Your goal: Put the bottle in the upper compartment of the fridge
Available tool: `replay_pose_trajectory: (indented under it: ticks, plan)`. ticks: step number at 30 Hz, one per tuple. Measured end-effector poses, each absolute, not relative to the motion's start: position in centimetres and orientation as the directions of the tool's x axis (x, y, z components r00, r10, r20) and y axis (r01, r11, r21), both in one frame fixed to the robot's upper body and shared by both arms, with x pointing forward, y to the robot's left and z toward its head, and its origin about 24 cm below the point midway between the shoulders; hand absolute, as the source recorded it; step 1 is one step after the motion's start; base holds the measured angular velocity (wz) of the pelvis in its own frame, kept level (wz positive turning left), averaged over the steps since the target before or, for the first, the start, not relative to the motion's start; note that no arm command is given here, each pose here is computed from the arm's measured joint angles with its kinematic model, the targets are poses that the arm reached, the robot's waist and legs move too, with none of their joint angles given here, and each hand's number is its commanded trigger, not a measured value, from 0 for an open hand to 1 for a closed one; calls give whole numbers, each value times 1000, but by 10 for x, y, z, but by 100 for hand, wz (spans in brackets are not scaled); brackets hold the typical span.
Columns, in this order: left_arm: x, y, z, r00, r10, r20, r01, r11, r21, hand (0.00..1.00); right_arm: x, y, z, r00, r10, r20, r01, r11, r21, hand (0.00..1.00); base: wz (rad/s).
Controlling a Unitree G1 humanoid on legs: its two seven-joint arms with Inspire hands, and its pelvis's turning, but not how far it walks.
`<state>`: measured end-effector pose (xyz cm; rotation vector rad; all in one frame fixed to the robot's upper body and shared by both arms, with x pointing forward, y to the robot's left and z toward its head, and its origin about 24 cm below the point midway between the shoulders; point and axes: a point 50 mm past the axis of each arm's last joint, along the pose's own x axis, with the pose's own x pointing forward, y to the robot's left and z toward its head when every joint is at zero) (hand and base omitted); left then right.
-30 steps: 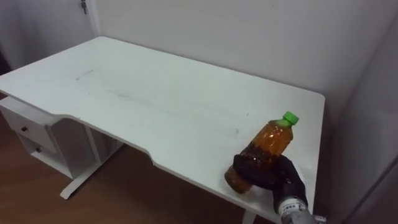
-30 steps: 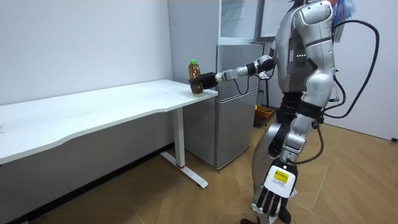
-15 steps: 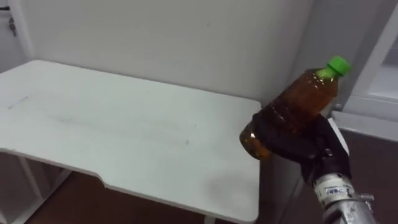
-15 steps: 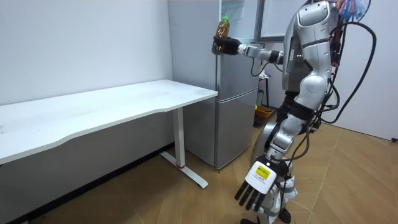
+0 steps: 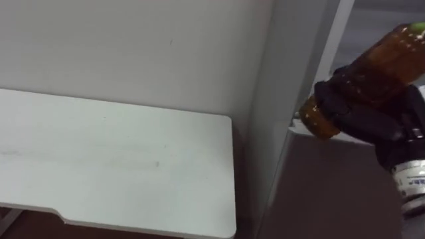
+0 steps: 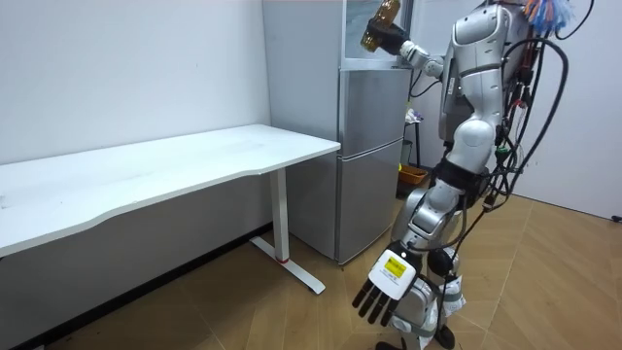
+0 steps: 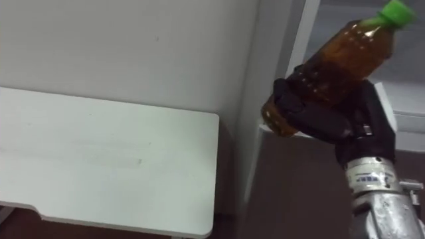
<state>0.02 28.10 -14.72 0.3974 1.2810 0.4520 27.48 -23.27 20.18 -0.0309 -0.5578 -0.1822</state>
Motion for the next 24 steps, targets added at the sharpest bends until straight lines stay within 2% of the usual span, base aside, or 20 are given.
replay_pose_trajectory:
  ticks: [9,18,24]
  plan:
    - [-3,282,-147,222,534,-816,-111,845,523,0,264,-255,218,791,-212,574,258,966,1,100,-9]
    - [-3,288,-144,231,562,-795,-140,827,544,0,260,-264,218,773,-262,577,309,951,18,100,-7]
    - [-14,288,-143,213,556,-804,-93,830,550,0,265,-271,211,793,-280,541,327,945,9,100,-1]
